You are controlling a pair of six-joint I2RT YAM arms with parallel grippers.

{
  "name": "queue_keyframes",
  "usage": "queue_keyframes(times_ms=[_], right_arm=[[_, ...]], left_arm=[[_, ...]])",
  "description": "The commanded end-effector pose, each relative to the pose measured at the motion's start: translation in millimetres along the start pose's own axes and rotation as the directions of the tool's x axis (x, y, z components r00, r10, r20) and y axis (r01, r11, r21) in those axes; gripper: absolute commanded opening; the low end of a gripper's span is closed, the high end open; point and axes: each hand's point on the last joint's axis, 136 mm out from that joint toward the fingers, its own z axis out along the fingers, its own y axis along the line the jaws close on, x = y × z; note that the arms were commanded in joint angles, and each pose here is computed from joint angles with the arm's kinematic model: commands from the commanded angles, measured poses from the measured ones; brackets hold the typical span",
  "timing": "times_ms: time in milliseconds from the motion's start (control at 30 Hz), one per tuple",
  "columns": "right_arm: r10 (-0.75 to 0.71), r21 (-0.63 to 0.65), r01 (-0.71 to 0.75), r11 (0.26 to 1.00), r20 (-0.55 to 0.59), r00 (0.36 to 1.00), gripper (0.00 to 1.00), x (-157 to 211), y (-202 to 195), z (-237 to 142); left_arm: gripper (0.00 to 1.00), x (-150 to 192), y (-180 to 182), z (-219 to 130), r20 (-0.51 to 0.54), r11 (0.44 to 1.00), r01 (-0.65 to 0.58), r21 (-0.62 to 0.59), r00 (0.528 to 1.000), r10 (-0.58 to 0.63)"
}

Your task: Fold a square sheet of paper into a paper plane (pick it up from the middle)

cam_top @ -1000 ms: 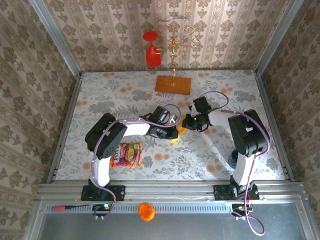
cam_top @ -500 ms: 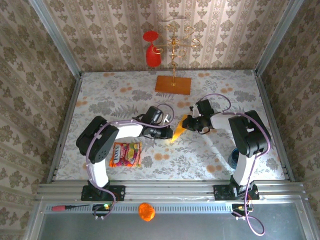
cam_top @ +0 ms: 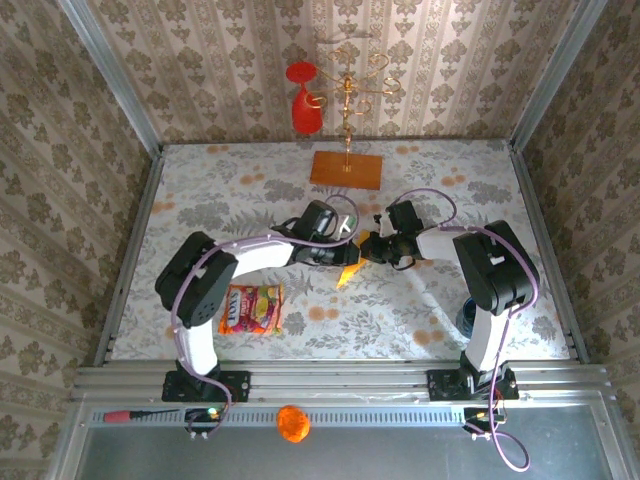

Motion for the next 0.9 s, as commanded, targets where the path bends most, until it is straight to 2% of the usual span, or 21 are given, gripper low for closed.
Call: queue_keyframes(times_ms=[0, 567, 867], right_arm=[[0.065, 0.107, -0.057, 0.993, -0.075, 0.995, 0.06, 25.6, -31.8, 12.8], [0.068, 0.109, -0.06, 0.992, -0.074, 0.995, 0.05, 25.8, -35.5, 14.3], [0.085, 0.15, -0.072, 0.986, -0.082, 0.993, 0.05, 26.4, -45.7, 13.6]], left_arm=[[0.11, 5.8, 4.0, 10.6, -0.04, 1.0, 0.014, 0.003, 0.999, -0.014], [0.08, 9.9, 23.0, 28.5, -0.083, 0.999, 0.02, -0.037, 0.996, -0.023], [0.08, 31.3, 41.3, 31.2, -0.131, 0.995, 0.017, -0.099, 0.991, -0.03]])
